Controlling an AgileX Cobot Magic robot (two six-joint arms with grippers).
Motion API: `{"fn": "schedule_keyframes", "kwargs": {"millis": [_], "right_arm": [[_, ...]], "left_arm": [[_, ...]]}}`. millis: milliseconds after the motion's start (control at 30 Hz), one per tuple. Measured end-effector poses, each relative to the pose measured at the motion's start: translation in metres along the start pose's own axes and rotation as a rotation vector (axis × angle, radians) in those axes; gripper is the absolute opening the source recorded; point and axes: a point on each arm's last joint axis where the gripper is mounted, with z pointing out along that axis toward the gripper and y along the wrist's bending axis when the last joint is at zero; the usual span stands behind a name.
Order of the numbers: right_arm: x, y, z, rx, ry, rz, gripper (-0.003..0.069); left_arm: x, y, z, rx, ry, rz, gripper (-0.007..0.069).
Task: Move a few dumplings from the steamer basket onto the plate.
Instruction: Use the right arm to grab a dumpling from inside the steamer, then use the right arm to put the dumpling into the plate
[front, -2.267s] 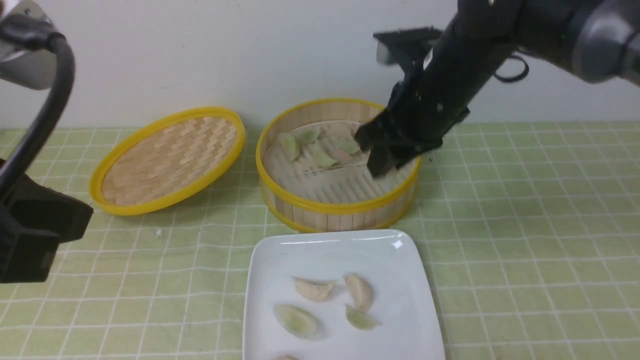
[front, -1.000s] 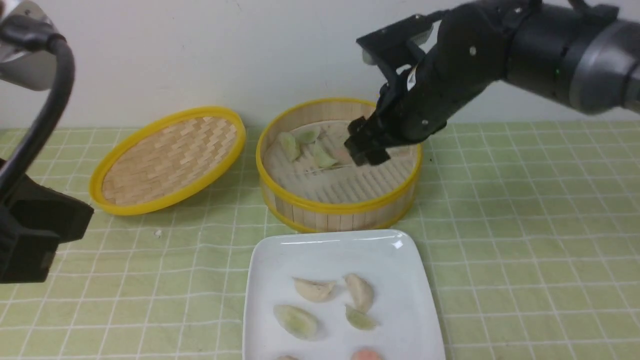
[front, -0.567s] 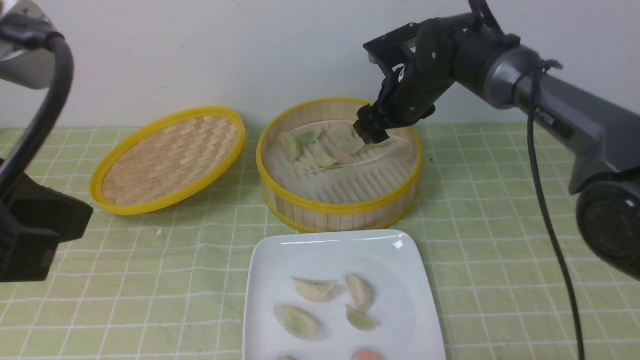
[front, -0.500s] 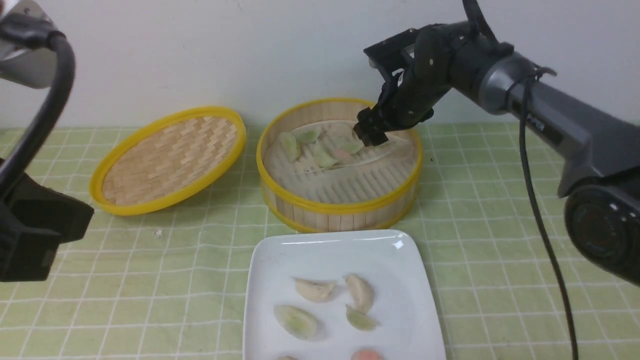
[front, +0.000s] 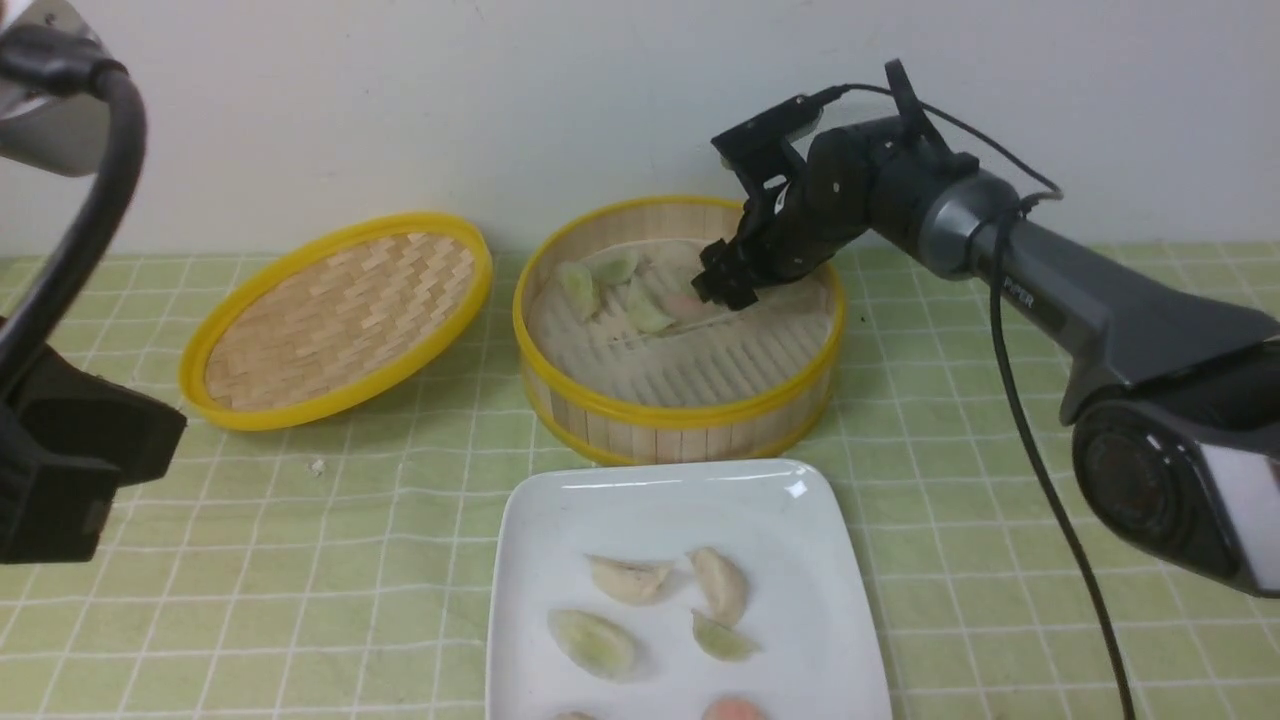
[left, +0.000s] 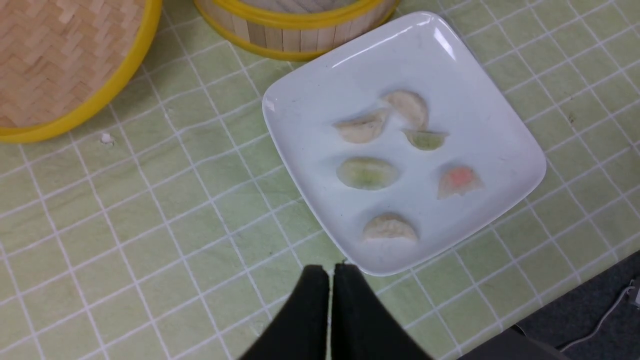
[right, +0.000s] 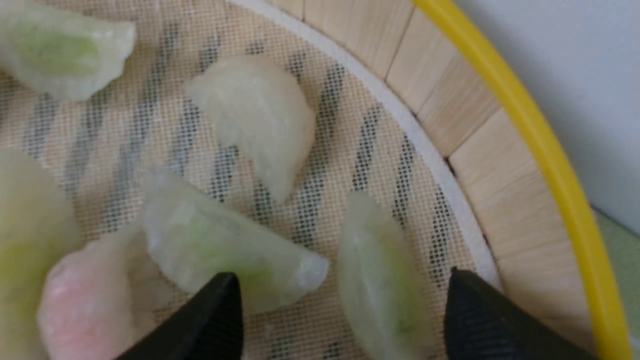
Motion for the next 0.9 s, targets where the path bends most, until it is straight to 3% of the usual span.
{"fn": "schedule_keyframes", "kwargs": {"millis": [100, 233, 300, 633, 767, 900], "right_arm": [[0.001, -0.001, 0.002, 0.013, 0.001, -0.015, 0.0392], [0.003, 0.0, 0.004, 0.014, 0.008, -0.019, 0.0187], [0.003, 0.0, 0.004, 0.013, 0.013, -0.019, 0.0141], [-0.023, -0.005, -0.055, -0.012, 0.149, 0.013, 0.0145], [-0.053, -0.006, -0.105, -0.037, 0.047, 0.065, 0.0145], [-0.069, 0.001, -0.14, -0.13, -0.027, 0.13, 0.0145]], "left_arm": [[0.0, 0.0, 0.0, 0.0, 0.0, 0.0, -0.0006], [0.0, 0.0, 0.0, 0.0, 0.0, 0.0, -0.0006], [0.0, 0.0, 0.0, 0.0, 0.0, 0.0, -0.0006], [0.0, 0.0, 0.0, 0.0, 0.0, 0.004, -0.0006], [0.0, 0.0, 0.0, 0.0, 0.0, 0.004, -0.0006], [0.0, 0.0, 0.0, 0.0, 0.0, 0.004, -0.0006]]}}
